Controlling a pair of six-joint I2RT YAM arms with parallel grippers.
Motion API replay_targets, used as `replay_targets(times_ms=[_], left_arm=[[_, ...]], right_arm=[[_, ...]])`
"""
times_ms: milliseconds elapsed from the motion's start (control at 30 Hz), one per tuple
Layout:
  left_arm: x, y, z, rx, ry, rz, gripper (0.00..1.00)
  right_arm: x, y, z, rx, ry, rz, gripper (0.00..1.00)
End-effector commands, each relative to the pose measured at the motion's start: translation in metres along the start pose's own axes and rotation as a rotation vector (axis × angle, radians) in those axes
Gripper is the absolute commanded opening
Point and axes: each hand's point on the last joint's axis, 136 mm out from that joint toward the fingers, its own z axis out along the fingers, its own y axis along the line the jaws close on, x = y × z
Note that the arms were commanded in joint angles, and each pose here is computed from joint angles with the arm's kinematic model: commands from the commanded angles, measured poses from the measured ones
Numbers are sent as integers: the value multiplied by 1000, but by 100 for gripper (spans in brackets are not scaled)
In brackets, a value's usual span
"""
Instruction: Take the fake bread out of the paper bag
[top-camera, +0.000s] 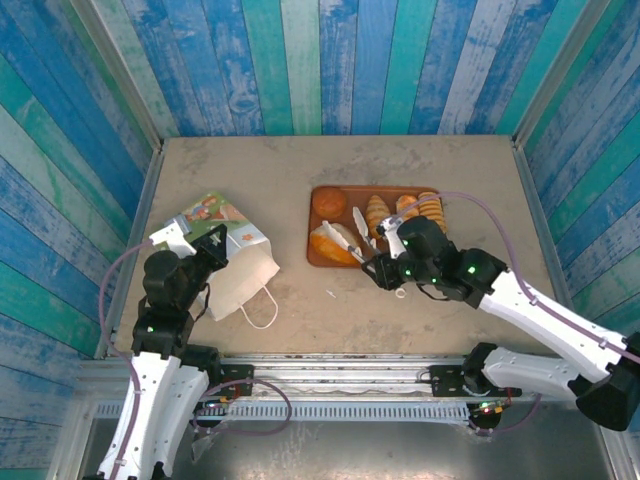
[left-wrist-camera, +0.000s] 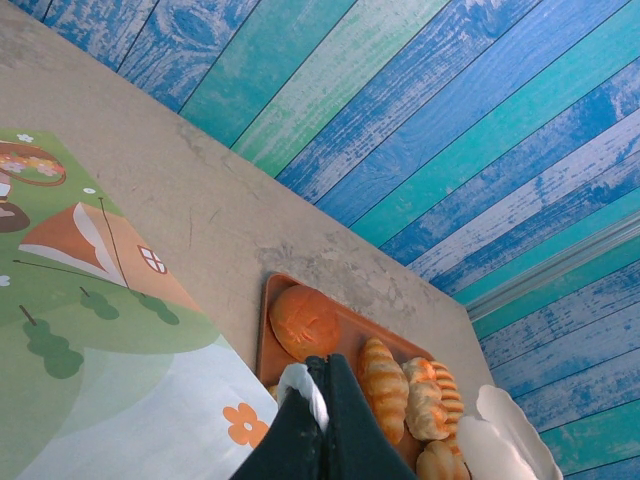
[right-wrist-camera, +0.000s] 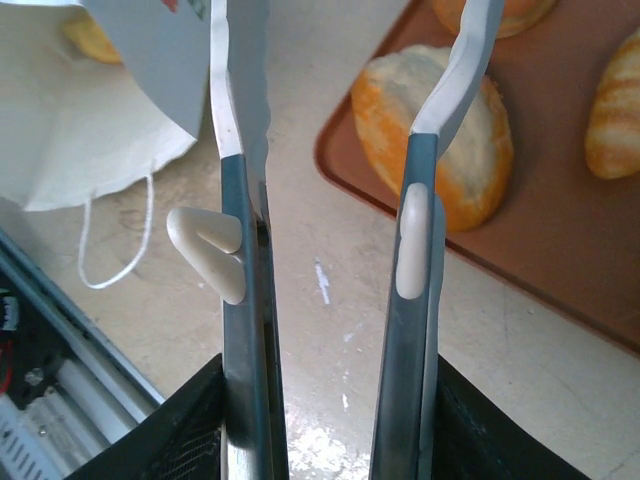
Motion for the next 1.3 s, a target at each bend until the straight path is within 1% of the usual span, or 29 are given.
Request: replay_targets(times_ms=[0, 167, 300, 533, 633, 1000, 1167, 1267], left_arm=[[-8, -10, -3, 32, -21, 6, 0], [-7, -12, -2, 41, -18, -4, 0], [-9, -13, -2, 46, -19, -5, 0], [-12, -18, -4, 55, -23, -5, 0], [-12, -19, -4, 61, -24, -11, 0], [-13, -23, -9, 74, -28, -1, 0], [-14, -23, -12, 73, -32, 15, 0], [-15, -24, -14, 76, -38, 27, 0]], right_arm=[[-16, 22, -15, -125, -94, -30, 47], [-15, 56, -27, -302, -97, -80, 45], [-7, 74, -22, -350, -70, -133, 45], [19, 123, -1, -414, 38, -301, 45], [27, 135, 17, -391, 79, -343, 45], [52, 158, 83, -311, 221, -369, 44], [59, 171, 101, -303, 252, -377, 44], [57, 171, 111, -275, 248, -356, 44]])
